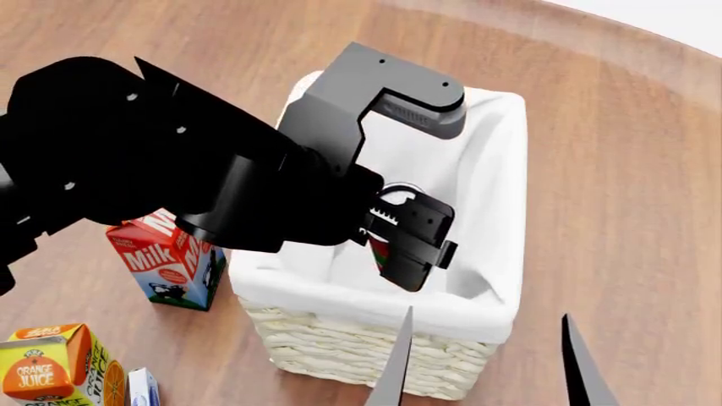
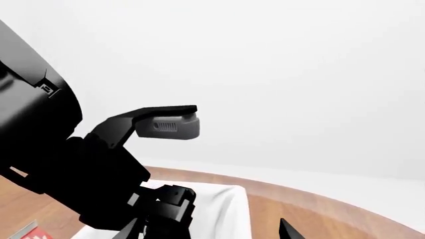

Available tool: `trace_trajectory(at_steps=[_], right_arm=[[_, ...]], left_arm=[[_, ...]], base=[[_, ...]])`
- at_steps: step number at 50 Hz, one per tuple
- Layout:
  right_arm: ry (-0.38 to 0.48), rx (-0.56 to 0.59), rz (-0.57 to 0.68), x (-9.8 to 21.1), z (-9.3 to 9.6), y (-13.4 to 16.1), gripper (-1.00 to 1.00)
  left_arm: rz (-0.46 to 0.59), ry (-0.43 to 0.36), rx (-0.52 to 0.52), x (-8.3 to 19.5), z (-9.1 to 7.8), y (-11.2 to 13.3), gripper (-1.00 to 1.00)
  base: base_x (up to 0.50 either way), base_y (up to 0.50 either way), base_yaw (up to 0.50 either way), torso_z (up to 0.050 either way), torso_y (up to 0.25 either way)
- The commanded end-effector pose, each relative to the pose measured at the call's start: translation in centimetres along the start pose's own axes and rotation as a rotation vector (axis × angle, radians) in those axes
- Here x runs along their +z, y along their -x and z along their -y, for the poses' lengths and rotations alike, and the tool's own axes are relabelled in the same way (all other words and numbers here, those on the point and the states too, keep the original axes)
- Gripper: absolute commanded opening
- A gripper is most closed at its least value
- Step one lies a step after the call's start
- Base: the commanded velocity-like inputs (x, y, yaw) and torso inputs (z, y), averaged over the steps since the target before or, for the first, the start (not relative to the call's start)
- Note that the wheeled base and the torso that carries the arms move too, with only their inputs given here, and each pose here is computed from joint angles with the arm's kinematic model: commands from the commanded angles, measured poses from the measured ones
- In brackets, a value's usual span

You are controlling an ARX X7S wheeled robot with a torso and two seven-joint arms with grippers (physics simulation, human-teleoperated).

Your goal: Pick up the tomato sauce, and put it in the basket.

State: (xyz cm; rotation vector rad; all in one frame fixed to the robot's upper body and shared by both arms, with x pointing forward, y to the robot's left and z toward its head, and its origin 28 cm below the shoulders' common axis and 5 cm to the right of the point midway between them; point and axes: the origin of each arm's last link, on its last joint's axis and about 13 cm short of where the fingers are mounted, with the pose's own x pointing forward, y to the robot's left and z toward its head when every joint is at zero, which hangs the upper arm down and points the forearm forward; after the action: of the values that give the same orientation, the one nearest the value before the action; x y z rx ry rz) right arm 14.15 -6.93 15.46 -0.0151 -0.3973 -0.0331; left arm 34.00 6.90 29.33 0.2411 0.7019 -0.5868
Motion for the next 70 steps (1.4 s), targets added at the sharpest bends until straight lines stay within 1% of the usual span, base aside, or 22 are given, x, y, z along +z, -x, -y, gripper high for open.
trace_trajectory(at_steps=[1,2,29,41,43,44,45,46,48,50,53,57,58,59,60,61,63,64,65,67,69,70], right_arm=[[0.000,-0.002,0.001,0.1,0.0,0.1,1.00],[-0.001,-0.002,0.001,0.1,0.0,0.1,1.00],[0.001,-0.003,0.006,0.3,-0.1,0.3,1.00],[0.001,0.004,0.017,0.6,-0.2,0.3,1.00],[0.001,0.006,0.019,0.6,-0.2,0.4,1.00],[0.001,0.007,0.019,0.7,-0.3,0.4,1.00],[0.002,0.007,0.019,0.6,-0.3,0.4,1.00],[0.002,0.007,0.020,0.7,-0.3,0.3,1.00],[0.002,0.009,0.020,0.7,-0.3,0.4,1.00],[0.001,0.010,0.021,0.8,-0.4,0.4,1.00],[0.002,0.011,0.021,0.8,-0.4,0.4,1.00],[0.003,0.008,0.021,0.8,-0.3,0.4,1.00],[0.003,0.008,0.020,0.7,-0.3,0.4,1.00],[0.004,0.008,0.020,0.8,-0.3,0.4,1.00],[0.004,0.008,0.020,0.8,-0.3,0.4,1.00],[0.003,0.008,0.020,0.8,-0.3,0.4,1.00],[0.003,0.007,0.020,0.8,-0.3,0.4,1.00],[0.004,0.006,0.019,0.8,-0.3,0.4,1.00],[0.004,0.007,0.020,0.8,-0.3,0.4,1.00],[0.004,0.007,0.020,0.8,-0.3,0.4,1.00],[0.005,0.006,0.018,0.6,-0.3,0.3,1.00],[0.005,0.007,0.018,0.6,-0.3,0.4,1.00]], left_arm=[[0.007,0.011,0.002,0.2,0.0,0.1,-1.00],[0.006,0.010,0.001,0.1,0.0,0.1,1.00],[0.018,0.015,-0.003,0.6,-0.2,0.4,1.00],[0.108,0.006,-0.036,2.7,-0.6,2.2,1.00],[0.160,-0.009,-0.047,3.3,-0.5,2.6,1.00],[0.201,-0.064,-0.036,3.6,-0.4,2.7,1.00],[0.215,-0.061,-0.033,3.7,-0.4,2.7,1.00],[0.217,-0.032,-0.053,3.8,-0.4,2.8,1.00],[0.237,-0.041,-0.053,4.0,-0.5,2.9,1.00],[0.285,-0.051,-0.042,4.4,-0.5,3.0,1.00],[0.326,-0.058,-0.073,4.8,-0.1,3.5,1.00],[0.426,-0.094,-0.073,3.8,0.3,4.9,1.00],[0.435,-0.093,-0.085,3.7,0.4,5.1,1.00],[0.443,-0.110,-0.080,3.4,0.5,5.3,1.00],[0.447,-0.113,-0.063,3.2,0.5,5.4,1.00],[0.456,-0.104,-0.074,3.0,0.5,5.7,1.00],[0.512,-0.138,-0.056,2.5,0.7,6.3,1.00],[0.556,-0.136,-0.059,2.3,0.8,6.9,1.00],[0.564,-0.128,-0.058,2.1,0.8,7.1,1.00],[0.603,-0.144,-0.027,1.9,0.7,7.4,1.00],[0.663,-0.185,0.049,1.3,0.5,7.9,1.00],[0.669,-0.195,0.069,1.1,0.4,7.9,1.00]], base=[[0.00,0.00,0.00,0.000,0.000],[0.00,0.00,0.00,0.000,0.000],[0.00,0.00,0.00,0.000,0.000],[0.00,0.00,0.00,0.000,0.000],[0.00,0.00,0.00,0.000,0.000],[0.00,0.00,0.00,0.000,0.000],[0.00,0.00,0.00,0.000,0.000],[0.00,0.00,0.00,0.000,0.000],[0.00,0.00,0.00,0.000,0.000],[0.00,0.00,0.00,0.000,0.000],[0.00,0.00,0.00,0.000,0.000],[0.00,0.00,0.00,0.000,0.000],[0.00,0.00,0.00,0.000,0.000],[0.00,0.00,0.00,0.000,0.000],[0.00,0.00,0.00,0.000,0.000],[0.00,0.00,0.00,0.000,0.000],[0.00,0.00,0.00,0.000,0.000],[0.00,0.00,0.00,0.000,0.000],[0.00,0.00,0.00,0.000,0.000],[0.00,0.00,0.00,0.000,0.000],[0.00,0.00,0.00,0.000,0.000],[0.00,0.00,0.00,0.000,0.000]])
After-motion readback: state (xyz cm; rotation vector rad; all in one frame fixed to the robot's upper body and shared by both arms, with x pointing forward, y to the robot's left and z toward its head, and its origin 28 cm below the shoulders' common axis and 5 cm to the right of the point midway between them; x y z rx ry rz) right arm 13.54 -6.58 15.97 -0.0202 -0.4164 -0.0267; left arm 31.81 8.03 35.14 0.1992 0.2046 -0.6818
